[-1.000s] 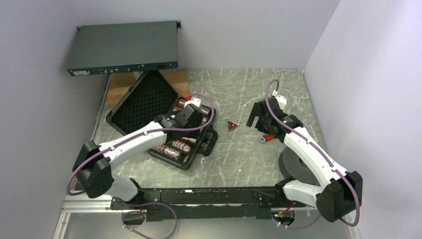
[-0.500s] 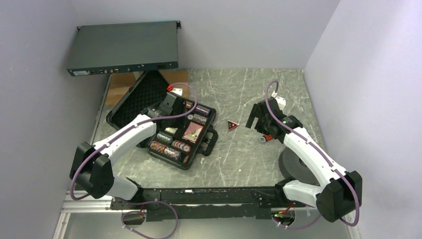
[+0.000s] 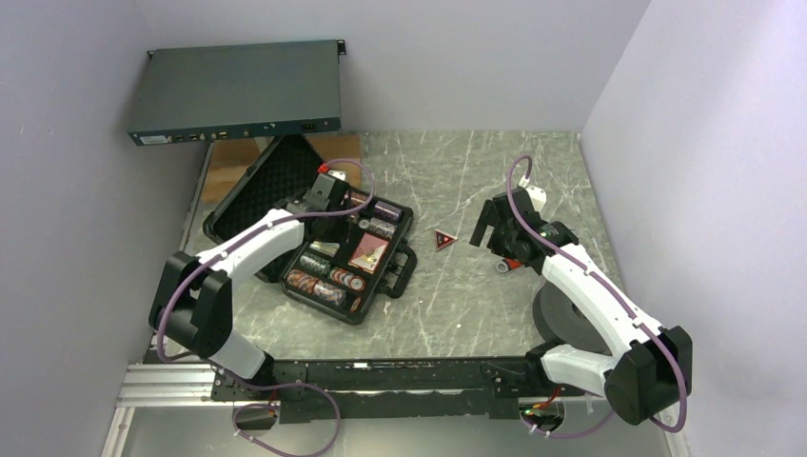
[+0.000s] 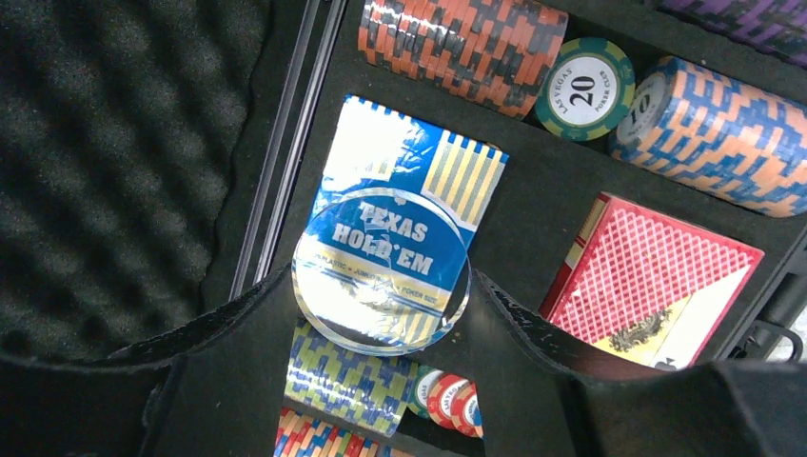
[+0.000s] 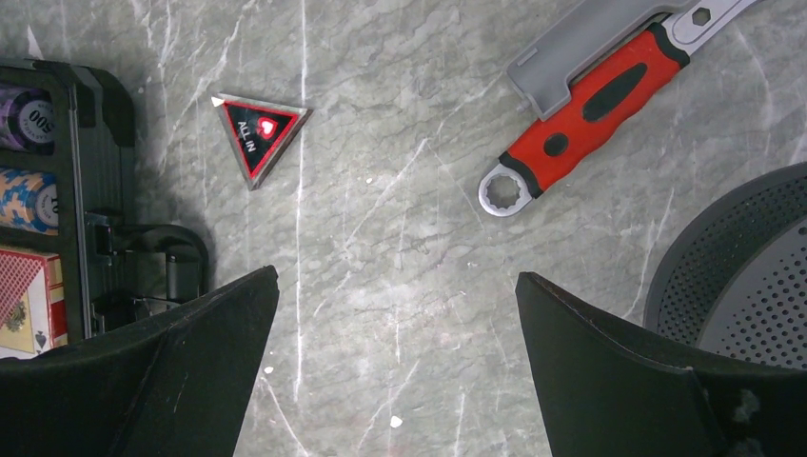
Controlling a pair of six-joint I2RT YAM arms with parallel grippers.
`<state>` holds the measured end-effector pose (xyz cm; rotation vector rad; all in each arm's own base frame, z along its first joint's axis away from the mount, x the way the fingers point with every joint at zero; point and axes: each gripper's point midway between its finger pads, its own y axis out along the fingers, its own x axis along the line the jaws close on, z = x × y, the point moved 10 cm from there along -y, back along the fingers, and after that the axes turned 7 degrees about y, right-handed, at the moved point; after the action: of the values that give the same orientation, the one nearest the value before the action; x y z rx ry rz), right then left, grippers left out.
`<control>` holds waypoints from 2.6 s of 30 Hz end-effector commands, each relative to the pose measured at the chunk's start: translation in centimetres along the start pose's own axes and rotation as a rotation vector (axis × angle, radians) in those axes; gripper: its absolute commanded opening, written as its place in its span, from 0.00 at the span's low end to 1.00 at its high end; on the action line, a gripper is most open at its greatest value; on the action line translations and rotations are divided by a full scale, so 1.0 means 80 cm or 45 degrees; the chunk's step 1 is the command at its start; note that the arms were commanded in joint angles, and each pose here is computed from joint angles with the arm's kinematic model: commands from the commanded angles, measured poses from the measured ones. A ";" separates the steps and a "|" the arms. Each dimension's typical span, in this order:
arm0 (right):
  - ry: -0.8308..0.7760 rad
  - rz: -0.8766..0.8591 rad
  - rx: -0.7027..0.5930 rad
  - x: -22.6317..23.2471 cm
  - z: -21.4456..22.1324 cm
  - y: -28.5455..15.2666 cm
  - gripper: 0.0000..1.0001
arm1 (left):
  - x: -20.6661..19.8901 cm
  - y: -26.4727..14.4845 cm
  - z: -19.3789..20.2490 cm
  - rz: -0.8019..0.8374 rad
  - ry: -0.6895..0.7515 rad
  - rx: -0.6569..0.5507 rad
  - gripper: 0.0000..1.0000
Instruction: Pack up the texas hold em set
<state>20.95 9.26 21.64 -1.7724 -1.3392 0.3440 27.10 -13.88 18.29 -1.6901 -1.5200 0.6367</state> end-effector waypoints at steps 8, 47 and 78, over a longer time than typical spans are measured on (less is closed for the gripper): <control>0.019 -0.013 -0.031 0.000 -0.003 0.000 1.00 | 0.001 0.015 -0.022 0.012 0.005 -0.045 0.45; -0.014 -0.154 0.093 0.016 0.007 0.011 1.00 | 0.049 -0.128 0.006 0.049 -0.025 -0.235 0.98; -0.669 -0.551 0.175 0.149 0.047 0.032 1.00 | 0.098 -0.166 0.091 -0.112 -0.015 -0.398 1.00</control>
<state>23.27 21.62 18.69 -1.1958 -1.8436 0.7122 14.27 -4.57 25.24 -1.8115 -1.7423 0.3997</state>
